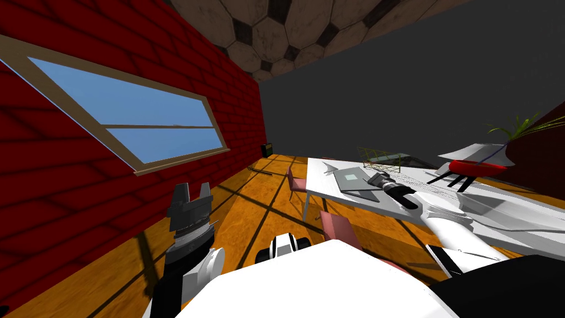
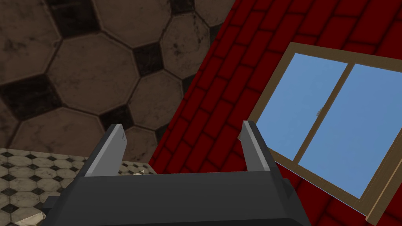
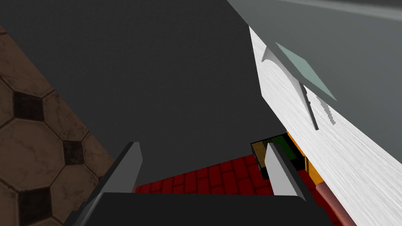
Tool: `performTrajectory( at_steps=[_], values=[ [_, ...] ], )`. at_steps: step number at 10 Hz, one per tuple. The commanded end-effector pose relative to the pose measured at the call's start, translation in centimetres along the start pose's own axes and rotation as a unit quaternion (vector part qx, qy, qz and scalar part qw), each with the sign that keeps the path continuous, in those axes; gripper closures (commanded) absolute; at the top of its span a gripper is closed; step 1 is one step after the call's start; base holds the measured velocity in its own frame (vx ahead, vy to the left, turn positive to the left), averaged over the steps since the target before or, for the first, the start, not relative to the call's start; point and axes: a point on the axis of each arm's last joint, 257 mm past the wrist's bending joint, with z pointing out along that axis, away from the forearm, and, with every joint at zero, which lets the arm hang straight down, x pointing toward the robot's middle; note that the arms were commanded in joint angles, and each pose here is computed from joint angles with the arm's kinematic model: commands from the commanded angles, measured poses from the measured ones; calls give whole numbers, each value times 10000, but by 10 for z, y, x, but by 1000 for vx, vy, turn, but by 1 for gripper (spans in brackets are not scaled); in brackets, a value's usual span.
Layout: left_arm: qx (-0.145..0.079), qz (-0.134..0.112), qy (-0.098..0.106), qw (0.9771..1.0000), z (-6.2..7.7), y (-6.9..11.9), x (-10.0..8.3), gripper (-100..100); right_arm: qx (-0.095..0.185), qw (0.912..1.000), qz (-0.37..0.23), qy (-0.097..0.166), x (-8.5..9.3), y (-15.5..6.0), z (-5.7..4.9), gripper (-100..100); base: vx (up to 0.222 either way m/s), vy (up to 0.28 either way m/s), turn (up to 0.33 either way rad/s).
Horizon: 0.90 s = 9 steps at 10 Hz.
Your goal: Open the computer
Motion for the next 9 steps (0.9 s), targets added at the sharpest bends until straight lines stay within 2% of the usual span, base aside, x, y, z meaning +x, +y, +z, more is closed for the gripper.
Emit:
performTrajectory(
  at_steps=[1,4,6,9],
  values=[
    [0,0,0,10000,0,0,0,0,88,9994,-320,59,-3,-3,5,-100,-58,-37,50],
    [0,0,0,10000,0,0,0,0,161,9981,-580,116,-6,-6,10,-100,-37,-33,52],
    [-1,0,0,10000,0,0,0,0,149,9984,-532,105,-6,-5,9,-100,-8,-8,6],
    [0,0,0,10000,0,0,0,0,153,9984,-524,134,1,-29,10,-100,-3,27,22]
  ],
)
